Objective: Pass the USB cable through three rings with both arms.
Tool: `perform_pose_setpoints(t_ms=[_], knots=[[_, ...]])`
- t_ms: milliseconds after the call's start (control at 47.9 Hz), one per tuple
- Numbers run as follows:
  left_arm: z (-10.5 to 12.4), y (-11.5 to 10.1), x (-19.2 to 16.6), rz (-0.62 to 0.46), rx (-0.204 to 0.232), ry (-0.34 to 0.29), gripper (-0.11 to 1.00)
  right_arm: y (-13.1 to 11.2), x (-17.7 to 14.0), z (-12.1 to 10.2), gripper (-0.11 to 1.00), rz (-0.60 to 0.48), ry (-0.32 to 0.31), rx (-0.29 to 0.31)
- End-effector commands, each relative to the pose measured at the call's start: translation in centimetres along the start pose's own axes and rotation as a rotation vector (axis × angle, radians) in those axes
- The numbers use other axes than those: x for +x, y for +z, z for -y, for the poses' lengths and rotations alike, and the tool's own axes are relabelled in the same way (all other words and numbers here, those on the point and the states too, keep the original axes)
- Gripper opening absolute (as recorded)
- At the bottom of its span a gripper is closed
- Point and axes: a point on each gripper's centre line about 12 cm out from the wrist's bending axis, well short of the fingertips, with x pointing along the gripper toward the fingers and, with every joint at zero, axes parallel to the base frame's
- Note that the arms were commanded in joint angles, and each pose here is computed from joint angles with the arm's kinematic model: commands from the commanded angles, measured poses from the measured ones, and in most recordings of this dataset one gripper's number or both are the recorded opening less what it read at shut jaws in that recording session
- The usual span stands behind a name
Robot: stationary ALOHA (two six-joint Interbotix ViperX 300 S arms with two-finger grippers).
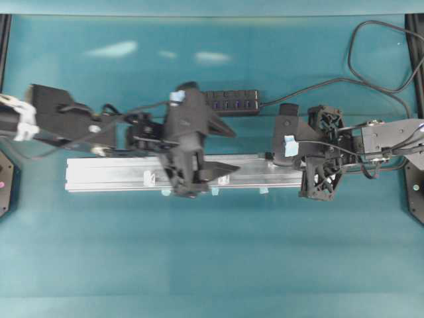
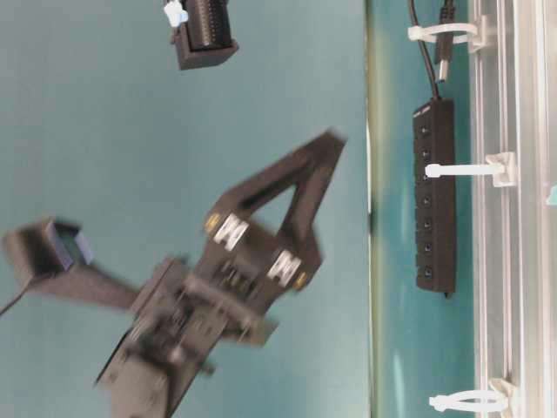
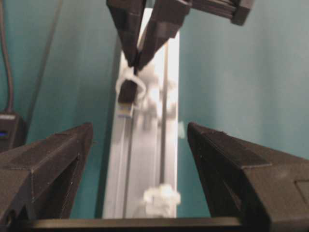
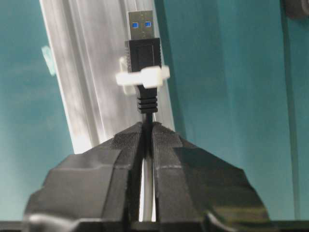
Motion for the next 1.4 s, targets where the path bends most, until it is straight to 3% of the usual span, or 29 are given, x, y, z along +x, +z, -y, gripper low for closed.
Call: perform_pose_setpoints(t_ms=[0,773,1023,1378], knots=[[-0.1,1.0,0.8,0.026,-0.002,0.001,0.88,0.7,-0.5,0.0,-0.09,0.042,0.005,0.010],[-0.1,-2.3,6.0,0.002,-0.010,0.000,0.88,1.0,-0.5,-0.1,-0.09,0.070,0.013,0.008],[-0.6,-1.6,7.1,0.006,-0.037,0.008,0.88,1.0,-0.5,-0.1,-0.09,0.078,0.016,0.007],[-0.8,-2.3,7.5,-0.050,-0.040,0.015,0.87,1.1,-0.5,-0.2,-0.09,0.081,0.018,0.004]])
